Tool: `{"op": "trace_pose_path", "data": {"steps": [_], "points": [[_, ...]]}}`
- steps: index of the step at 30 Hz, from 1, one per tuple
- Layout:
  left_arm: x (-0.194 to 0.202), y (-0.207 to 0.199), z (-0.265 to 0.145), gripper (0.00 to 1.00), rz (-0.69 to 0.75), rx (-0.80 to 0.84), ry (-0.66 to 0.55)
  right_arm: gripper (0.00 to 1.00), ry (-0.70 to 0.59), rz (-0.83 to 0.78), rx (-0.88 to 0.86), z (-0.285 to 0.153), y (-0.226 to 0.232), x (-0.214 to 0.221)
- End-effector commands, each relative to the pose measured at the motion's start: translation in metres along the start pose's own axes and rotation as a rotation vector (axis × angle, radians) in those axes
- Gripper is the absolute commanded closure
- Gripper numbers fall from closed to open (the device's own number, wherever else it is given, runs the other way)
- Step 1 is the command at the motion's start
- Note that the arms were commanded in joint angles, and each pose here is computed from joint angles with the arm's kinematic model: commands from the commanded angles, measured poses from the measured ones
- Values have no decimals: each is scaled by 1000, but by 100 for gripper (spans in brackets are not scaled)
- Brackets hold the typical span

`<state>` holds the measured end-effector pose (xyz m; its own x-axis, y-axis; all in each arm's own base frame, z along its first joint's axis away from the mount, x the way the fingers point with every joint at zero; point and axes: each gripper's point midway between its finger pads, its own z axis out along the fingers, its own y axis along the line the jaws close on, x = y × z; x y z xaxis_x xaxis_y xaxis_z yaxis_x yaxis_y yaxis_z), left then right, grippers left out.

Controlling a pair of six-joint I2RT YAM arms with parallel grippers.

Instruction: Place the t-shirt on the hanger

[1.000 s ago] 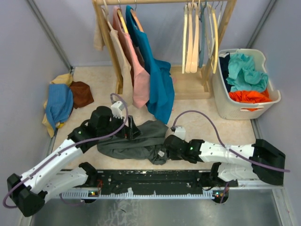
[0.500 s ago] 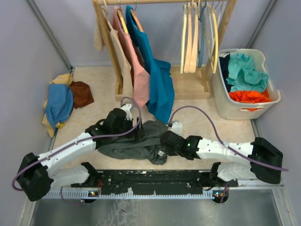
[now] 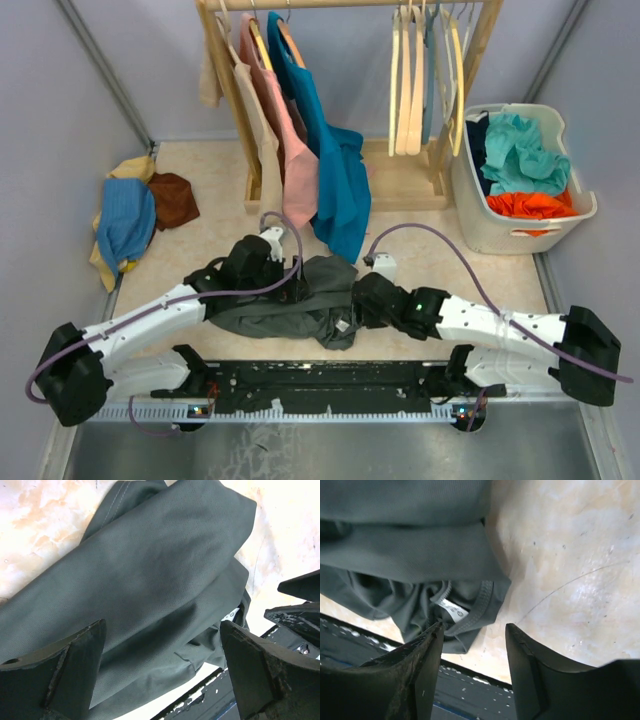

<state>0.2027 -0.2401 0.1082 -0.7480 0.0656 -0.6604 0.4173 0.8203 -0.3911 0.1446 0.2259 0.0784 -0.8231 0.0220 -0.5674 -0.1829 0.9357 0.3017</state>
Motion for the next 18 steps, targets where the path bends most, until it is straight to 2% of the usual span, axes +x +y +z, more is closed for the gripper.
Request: {"op": "trace_pose_path", "data": {"steps": [1,9,13,15,18], "points": [[19,-1,5,0,29,14,69,42,22,37,-75,4,12,14],[29,3,27,0,63,-32,132,40,66,28,-27,22,11,28],[34,9,39,2,80,-68,150,44,74,10,-1,33,13,29],[36,13,43,9,84,-85,162,49,82,-7,27,38,11,30],[41,17,45,31,85,-105,173,70,80,-16,51,41,7,30]]}}
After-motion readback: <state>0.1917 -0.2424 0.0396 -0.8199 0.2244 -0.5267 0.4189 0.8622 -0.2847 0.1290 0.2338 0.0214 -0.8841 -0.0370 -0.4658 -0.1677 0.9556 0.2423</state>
